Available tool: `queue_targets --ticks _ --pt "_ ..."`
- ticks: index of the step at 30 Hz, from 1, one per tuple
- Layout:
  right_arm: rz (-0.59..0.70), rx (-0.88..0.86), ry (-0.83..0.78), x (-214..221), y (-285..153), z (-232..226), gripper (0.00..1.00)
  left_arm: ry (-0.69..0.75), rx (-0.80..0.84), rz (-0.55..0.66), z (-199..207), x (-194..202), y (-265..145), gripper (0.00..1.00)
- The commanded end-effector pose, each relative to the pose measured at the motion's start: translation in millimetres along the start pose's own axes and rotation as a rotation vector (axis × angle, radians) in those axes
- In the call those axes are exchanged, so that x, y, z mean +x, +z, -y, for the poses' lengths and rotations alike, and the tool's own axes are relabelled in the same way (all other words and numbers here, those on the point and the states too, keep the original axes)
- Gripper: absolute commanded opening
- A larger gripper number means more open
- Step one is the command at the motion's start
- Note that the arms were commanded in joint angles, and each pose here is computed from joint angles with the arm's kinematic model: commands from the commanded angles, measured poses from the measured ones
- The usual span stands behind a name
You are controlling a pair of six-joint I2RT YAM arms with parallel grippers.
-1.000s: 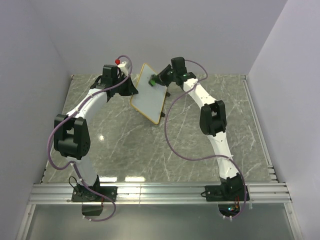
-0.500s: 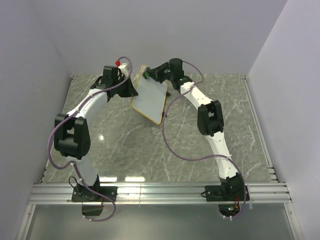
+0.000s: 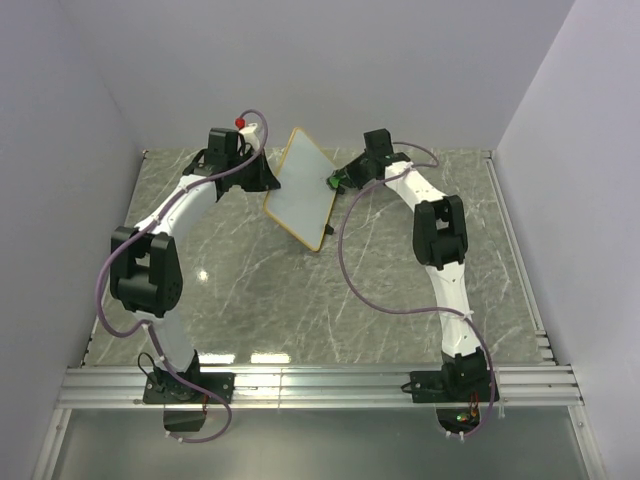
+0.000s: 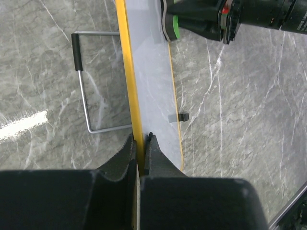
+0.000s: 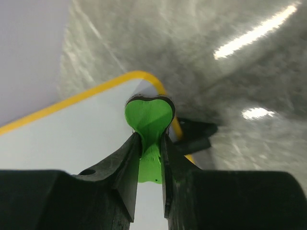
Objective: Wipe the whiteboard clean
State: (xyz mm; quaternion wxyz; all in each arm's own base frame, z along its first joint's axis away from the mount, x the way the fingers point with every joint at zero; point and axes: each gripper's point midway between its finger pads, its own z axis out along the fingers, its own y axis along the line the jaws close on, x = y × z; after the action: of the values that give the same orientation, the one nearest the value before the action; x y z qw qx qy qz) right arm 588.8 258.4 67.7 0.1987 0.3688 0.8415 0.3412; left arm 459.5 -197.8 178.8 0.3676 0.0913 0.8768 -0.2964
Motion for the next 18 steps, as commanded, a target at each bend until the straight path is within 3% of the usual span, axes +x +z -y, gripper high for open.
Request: queue_targets --ticks 1,18 --pt "-0.075 0.156 -0.066 36 5 36 0.00 0.008 0.182 -0.361 39 108 17 0.00" --pt "-0.193 -0.151 -0.076 106 -10 -79 0.00 -0.007 0.187 -0.361 34 108 21 0.00"
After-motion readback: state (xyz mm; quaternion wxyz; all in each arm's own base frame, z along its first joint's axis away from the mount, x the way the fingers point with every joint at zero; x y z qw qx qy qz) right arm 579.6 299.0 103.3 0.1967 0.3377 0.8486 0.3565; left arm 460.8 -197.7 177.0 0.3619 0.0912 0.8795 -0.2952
